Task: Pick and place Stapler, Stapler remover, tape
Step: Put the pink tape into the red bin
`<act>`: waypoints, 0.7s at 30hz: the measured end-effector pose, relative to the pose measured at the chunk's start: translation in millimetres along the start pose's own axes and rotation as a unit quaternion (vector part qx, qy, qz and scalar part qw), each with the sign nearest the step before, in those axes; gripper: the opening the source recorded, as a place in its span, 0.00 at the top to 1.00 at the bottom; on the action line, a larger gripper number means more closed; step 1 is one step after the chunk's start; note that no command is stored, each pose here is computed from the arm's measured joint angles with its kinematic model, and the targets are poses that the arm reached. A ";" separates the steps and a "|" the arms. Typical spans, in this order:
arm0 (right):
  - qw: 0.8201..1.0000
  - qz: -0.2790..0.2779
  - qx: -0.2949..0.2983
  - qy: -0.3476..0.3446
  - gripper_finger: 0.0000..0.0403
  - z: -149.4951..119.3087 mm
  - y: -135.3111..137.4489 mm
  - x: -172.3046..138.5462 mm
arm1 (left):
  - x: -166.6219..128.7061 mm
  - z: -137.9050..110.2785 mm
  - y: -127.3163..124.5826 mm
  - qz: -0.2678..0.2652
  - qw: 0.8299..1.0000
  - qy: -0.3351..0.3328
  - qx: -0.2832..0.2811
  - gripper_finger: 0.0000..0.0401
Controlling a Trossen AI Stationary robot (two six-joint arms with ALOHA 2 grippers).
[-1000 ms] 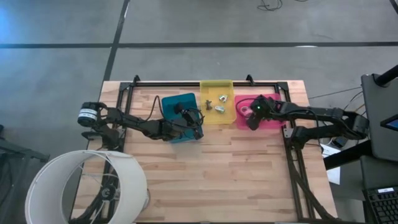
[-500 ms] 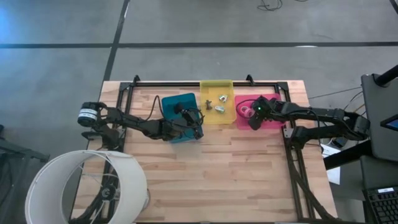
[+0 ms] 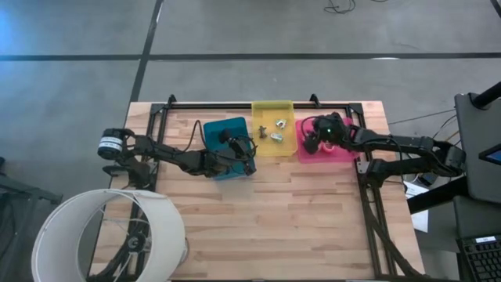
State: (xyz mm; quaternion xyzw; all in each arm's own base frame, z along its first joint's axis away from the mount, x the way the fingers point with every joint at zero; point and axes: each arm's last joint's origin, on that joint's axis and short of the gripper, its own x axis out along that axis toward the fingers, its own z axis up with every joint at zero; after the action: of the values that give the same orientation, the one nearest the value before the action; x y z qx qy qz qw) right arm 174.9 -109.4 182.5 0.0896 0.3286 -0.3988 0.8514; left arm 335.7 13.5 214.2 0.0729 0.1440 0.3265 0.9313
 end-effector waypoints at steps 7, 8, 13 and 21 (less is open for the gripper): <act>0.997 -0.003 -0.064 0.046 0.58 -9.6 0.4 5.0 | 0.0 0.0 0.0 0.000 1.000 0.000 -0.018 0.63; 0.996 -0.002 -0.069 0.052 0.58 -10.8 0.9 6.6 | 0.0 0.0 0.0 0.000 1.000 0.000 -0.020 0.63; 0.990 0.040 -0.083 0.105 0.58 -20.7 5.1 15.5 | 0.0 0.0 0.0 0.000 1.000 0.000 -0.022 0.63; 0.961 0.041 -0.085 0.259 0.58 -36.4 3.5 12.5 | 0.1 -0.7 0.1 0.000 1.000 0.003 -0.020 0.63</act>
State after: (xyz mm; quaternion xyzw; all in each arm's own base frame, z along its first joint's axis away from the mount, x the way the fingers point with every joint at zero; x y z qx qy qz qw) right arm 165.6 -99.7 146.3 0.1302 0.5664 -0.2971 0.7576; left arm 335.5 13.6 213.5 0.0533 0.1403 0.3297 0.9321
